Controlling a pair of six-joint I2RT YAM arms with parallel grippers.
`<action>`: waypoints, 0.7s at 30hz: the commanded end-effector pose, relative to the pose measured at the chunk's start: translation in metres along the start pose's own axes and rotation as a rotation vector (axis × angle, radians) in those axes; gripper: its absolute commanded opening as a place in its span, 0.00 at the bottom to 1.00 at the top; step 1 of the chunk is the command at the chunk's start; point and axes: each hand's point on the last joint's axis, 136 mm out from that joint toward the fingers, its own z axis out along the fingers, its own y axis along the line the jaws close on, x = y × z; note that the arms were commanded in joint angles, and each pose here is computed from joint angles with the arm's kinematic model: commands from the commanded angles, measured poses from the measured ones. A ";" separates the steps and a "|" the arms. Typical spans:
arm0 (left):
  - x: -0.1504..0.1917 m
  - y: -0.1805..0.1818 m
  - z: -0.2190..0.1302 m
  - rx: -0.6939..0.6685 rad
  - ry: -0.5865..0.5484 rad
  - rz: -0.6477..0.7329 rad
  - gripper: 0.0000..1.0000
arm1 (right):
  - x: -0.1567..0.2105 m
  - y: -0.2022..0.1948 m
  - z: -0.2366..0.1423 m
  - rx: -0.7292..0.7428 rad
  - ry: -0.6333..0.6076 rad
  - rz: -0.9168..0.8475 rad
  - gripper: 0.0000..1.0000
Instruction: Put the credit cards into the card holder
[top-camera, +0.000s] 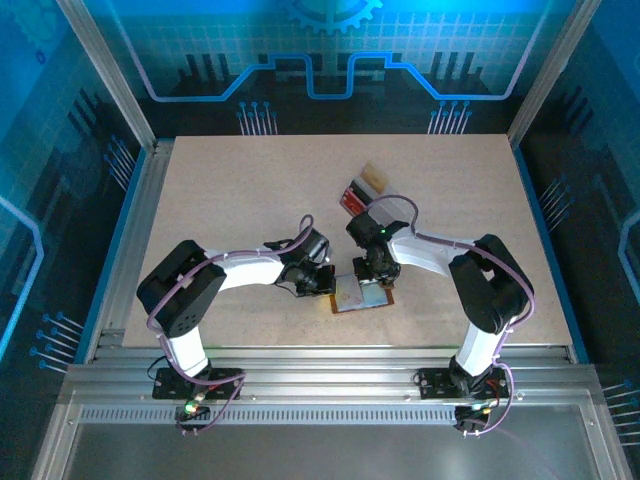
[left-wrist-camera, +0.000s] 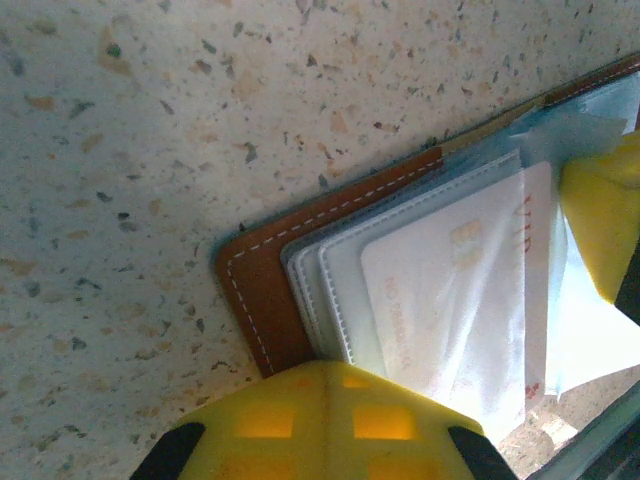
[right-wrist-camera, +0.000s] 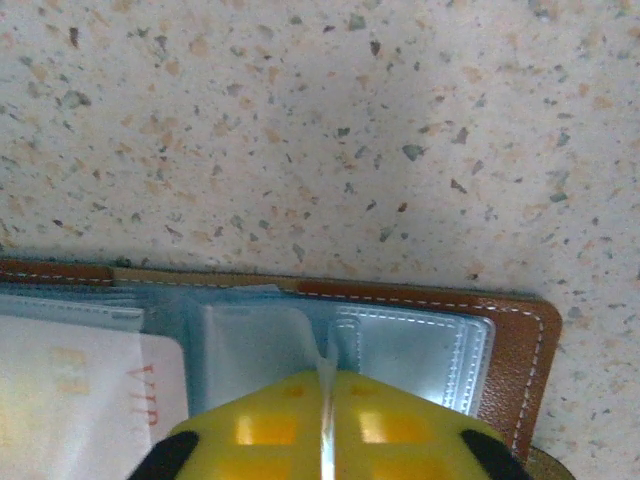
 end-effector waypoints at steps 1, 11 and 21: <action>0.016 0.025 0.010 -0.084 0.061 -0.019 0.02 | 0.019 -0.008 0.009 0.054 0.060 -0.010 0.00; 0.011 0.015 0.004 -0.061 0.045 -0.011 0.02 | 0.000 0.025 -0.038 0.064 -0.031 -0.115 0.00; 0.009 0.009 0.004 -0.036 0.041 -0.018 0.02 | 0.004 0.062 -0.036 -0.101 -0.006 -0.088 0.13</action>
